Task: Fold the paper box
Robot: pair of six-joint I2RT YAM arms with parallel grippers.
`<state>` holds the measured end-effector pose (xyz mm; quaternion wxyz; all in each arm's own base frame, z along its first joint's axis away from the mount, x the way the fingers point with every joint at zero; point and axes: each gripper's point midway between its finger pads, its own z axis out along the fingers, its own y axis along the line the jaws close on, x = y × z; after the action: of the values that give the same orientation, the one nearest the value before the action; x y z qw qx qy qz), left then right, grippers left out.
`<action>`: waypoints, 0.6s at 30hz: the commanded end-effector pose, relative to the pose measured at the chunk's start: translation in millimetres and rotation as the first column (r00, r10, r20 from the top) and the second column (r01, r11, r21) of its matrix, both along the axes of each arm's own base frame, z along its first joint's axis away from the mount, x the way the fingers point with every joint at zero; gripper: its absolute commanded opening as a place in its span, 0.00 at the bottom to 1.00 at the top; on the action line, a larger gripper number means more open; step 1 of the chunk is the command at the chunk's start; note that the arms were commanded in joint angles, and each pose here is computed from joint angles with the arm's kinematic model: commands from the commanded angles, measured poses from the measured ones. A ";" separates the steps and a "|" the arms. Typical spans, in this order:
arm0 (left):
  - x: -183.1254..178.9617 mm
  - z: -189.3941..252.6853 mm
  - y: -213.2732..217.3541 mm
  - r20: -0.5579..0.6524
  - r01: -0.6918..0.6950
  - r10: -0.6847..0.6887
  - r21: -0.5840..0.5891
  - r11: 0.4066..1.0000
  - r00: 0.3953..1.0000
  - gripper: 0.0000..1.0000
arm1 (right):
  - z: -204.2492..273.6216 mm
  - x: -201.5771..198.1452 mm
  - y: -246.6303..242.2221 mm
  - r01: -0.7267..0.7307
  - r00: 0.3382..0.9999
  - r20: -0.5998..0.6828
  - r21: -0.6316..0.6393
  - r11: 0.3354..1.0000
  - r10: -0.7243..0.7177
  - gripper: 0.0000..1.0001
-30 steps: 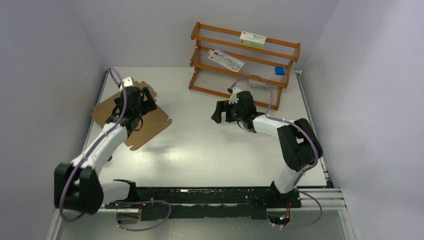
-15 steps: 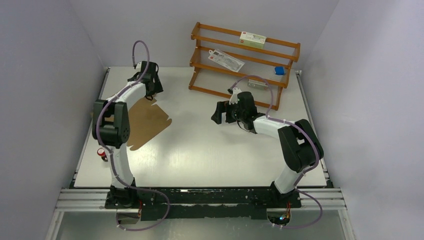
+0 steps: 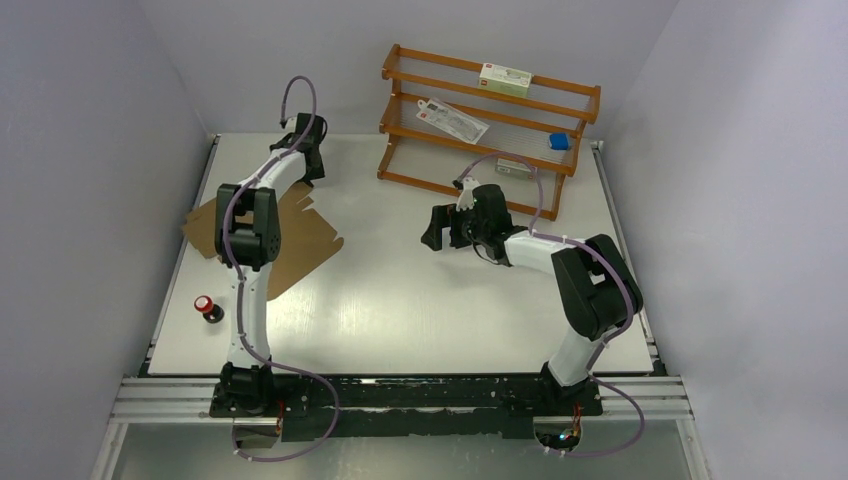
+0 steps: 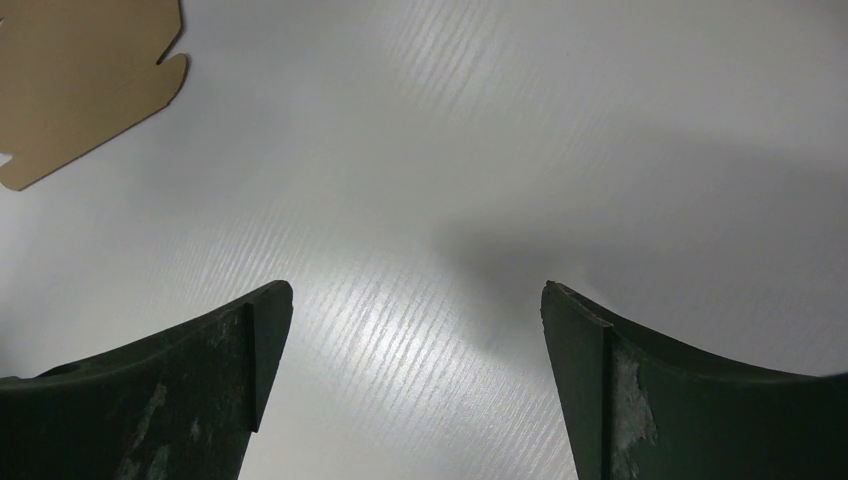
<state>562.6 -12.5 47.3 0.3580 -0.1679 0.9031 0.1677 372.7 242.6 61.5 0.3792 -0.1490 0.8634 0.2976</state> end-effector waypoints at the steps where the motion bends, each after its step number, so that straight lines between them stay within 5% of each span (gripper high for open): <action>1: 4.9 -0.5 2.6 -0.027 0.025 -0.023 0.073 0.997 0.999 0.72 | 4.2 5.6 3.5 -0.016 1.000 0.017 0.000 1.000 0.016 1.00; 18: 11.5 -20.4 -7.6 -0.056 0.076 -0.070 0.112 0.991 0.996 0.49 | 5.5 4.5 4.5 -0.031 0.999 0.021 -0.006 0.999 0.032 1.00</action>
<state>569.3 -19.3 28.5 0.3457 -0.1175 0.9099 0.1969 371.8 241.9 60.3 0.3753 -0.1556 0.8652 0.2940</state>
